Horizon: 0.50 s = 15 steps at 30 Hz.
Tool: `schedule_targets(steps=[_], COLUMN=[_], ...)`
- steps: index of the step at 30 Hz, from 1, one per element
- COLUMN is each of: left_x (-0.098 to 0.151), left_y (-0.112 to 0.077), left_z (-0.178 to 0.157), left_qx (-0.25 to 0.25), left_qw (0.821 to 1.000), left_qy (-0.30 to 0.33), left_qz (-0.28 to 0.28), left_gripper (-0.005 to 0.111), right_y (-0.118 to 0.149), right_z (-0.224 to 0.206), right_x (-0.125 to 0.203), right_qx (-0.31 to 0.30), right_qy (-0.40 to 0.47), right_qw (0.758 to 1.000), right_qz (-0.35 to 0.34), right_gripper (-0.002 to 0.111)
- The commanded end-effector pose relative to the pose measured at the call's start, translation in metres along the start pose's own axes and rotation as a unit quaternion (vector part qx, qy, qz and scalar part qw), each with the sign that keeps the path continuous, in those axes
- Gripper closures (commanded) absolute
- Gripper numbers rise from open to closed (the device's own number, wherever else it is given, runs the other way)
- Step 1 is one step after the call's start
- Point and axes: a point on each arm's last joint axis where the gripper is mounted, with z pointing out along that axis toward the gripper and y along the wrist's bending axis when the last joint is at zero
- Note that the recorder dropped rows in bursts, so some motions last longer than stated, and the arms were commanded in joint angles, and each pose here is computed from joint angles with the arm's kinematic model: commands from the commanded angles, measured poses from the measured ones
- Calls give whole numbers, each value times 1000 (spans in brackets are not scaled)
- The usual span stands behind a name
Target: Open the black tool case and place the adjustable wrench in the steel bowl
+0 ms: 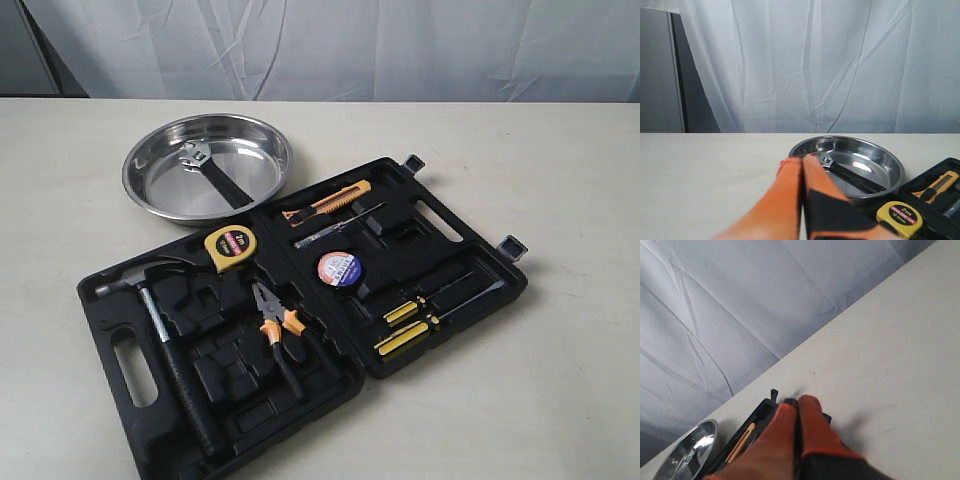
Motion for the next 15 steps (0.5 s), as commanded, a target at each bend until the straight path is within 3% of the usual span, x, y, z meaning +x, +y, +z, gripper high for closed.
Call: schedule_targets(steps=[1,4,6,8,10,15], left_x=[1,1,1,1,1,1], left_y=[-1,-1,-1,-1,-1,-1], left_z=[0,0,0,0,0,0], left_qx=[5,5,5,5,5,5], left_qw=[1000,1000,1000,1000,1000,1000], left_qy=[0,0,0,0,0,0], left_qz=[3,3,3,3,3,3], left_gripper=[107,107,107,107,107,107], right_y=[-7,-8,-8,-8,-8,-8], right_z=[-1,-1,-1,-1,-1,-1], right_x=[5,3,3,3,3,3], right_qx=[33,39,37,35,35,34], right_qy=[23,21,25,28,30,31], right_qw=[998,978,946,918,903,898], right_qz=[-52,-204,-321,-393,-428,-437], right_gripper=[109,109,109,109,109,109])
